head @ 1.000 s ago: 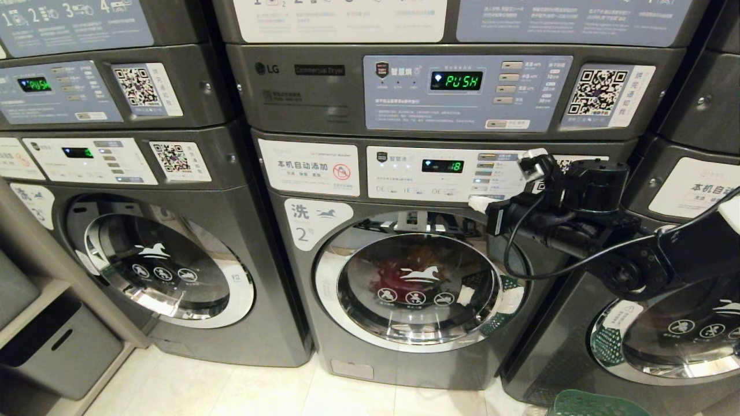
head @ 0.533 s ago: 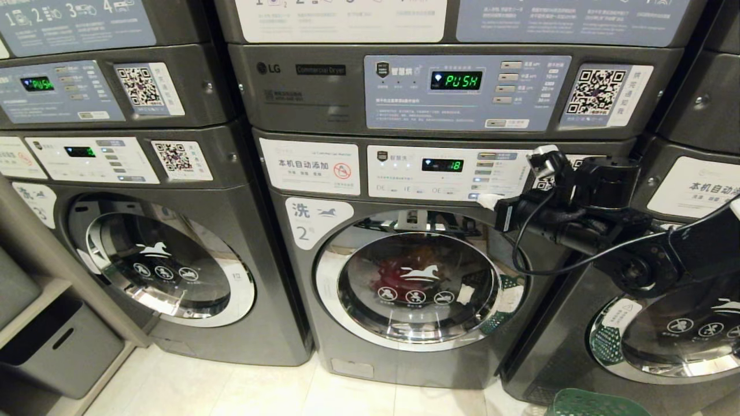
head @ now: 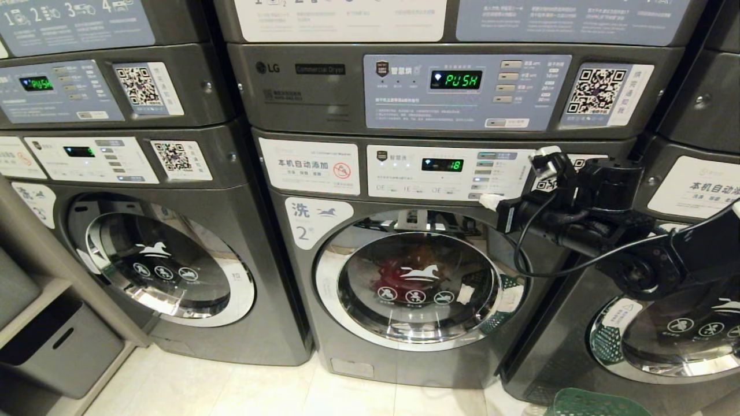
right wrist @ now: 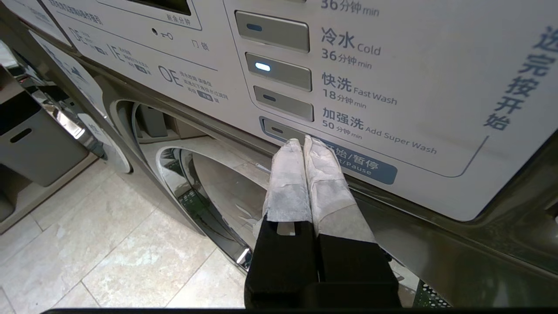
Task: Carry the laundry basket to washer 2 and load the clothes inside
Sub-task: Press the washing machine switch
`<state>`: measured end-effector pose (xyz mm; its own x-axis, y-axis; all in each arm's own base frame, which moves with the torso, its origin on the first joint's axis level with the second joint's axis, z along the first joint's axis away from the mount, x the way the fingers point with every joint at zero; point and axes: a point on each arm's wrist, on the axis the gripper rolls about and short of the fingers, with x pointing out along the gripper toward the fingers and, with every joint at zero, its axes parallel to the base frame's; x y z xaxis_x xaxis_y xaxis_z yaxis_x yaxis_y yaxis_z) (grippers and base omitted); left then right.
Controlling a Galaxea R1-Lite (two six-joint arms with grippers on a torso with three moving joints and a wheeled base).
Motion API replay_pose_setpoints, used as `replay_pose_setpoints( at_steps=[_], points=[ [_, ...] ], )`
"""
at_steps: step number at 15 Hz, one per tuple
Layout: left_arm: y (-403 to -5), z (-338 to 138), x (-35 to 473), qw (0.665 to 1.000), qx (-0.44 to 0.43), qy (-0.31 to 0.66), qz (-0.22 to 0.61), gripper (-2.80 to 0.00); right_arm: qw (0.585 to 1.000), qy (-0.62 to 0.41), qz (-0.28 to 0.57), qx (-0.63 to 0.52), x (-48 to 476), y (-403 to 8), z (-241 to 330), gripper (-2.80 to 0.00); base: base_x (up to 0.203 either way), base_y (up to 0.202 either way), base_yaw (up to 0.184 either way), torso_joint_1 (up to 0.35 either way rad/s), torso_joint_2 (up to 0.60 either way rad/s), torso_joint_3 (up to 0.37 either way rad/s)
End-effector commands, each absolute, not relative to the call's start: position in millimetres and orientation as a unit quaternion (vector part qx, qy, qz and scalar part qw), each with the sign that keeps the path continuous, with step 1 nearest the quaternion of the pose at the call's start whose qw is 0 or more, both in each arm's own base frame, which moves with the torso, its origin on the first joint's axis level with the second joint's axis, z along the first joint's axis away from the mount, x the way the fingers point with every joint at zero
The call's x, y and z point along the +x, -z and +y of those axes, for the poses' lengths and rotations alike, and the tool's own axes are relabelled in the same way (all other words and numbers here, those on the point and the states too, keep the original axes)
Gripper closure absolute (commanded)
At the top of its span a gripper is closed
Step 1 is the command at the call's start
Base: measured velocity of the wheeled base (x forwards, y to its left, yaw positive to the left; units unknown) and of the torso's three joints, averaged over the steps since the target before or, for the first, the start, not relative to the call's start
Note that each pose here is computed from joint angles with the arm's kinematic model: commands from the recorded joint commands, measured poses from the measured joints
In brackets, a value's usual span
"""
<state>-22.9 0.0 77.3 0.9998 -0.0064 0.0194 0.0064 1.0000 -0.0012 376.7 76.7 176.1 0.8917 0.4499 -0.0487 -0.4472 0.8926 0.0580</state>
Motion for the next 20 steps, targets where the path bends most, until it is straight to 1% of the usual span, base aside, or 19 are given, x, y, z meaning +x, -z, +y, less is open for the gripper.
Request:
replay_pose_setpoints(
  at_steps=[1, 10, 16, 20],
  points=[
    [-76, 0, -22, 1.0, -0.001, 0.003, -0.007, 0.0, 0.971, -0.238, 0.026, 0.023, 379, -177, 81, 0.0, 0.0, 0.0, 0.0, 0.0, 0.0, 0.0],
    [-76, 0, -22, 1.0, -0.001, 0.003, -0.007, 0.0, 0.969, -0.246, 0.026, 0.023, 390, -171, 92, 0.0, 0.0, 0.0, 0.0, 0.0, 0.0, 0.0],
    [-76, 0, -22, 1.0, -0.001, 0.003, -0.007, 0.0, 0.97, -0.238, 0.033, 0.026, 390, -168, 87, 0.0, 0.0, 0.0, 0.0, 0.0, 0.0, 0.0],
    [-76, 0, -22, 1.0, -0.001, 0.004, -0.007, 0.0, 0.969, -0.244, 0.019, 0.027, 369, -186, 83, 0.0, 0.0, 0.0, 0.0, 0.0, 0.0, 0.0]
  ],
)
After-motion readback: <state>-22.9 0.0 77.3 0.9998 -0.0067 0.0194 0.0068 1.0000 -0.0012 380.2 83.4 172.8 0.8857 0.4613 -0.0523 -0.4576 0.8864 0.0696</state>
